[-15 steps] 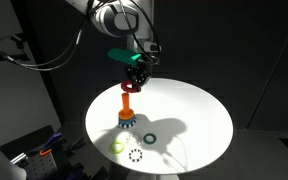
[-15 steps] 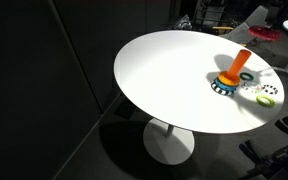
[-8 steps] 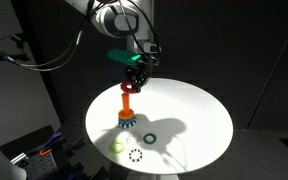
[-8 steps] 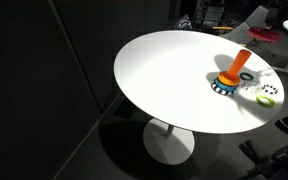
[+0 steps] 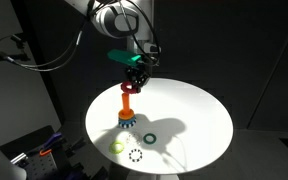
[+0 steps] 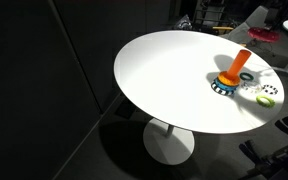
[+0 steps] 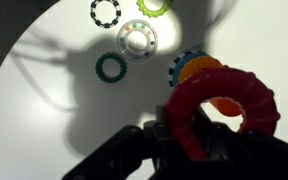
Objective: Put the pink circular object on the orange object
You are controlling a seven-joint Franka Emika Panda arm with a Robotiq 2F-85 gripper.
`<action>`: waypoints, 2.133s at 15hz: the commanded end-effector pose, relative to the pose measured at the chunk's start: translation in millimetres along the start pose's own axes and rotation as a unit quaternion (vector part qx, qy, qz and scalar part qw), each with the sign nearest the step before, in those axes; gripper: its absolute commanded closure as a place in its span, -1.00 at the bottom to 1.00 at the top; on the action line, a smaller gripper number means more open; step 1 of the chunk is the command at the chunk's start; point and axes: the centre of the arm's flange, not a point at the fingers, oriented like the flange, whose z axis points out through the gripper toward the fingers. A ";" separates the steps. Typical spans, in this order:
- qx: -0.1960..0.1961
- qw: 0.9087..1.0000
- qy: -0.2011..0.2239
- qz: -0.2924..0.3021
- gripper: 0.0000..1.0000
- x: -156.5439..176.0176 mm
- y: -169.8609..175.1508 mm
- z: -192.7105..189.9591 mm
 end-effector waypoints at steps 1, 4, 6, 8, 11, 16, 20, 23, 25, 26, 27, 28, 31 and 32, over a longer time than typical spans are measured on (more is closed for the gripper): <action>-0.009 1.000 0.004 0.000 0.81 6.4 -3.0 0.3; -0.012 1.000 0.002 -0.006 0.81 11.1 -9.5 2.7; -0.016 1.000 0.000 -0.010 0.81 13.9 -14.6 5.0; -0.021 1.000 -0.004 -0.015 0.81 16.5 -19.7 8.5; -0.032 0.999 -0.009 -0.021 0.81 19.2 -26.3 15.5; -0.041 0.999 -0.016 -0.030 0.81 24.0 -37.2 25.0; -0.048 0.998 -0.019 -0.035 0.81 25.3 -45.0 29.4; -0.055 0.998 -0.019 -0.038 0.81 26.3 -48.4 31.7; -0.058 0.997 -0.020 -0.041 0.81 27.0 -50.5 33.7; -0.059 0.997 -0.019 -0.042 0.80 27.3 -51.2 34.4; -0.061 0.997 -0.019 -0.043 0.80 27.3 -52.4 35.3; -0.063 0.997 -0.019 -0.043 0.80 27.5 -53.4 35.8; -0.065 0.997 -0.020 -0.047 0.81 27.3 -58.4 36.7; -0.065 0.996 -0.020 -0.048 0.81 27.2 -60.1 37.0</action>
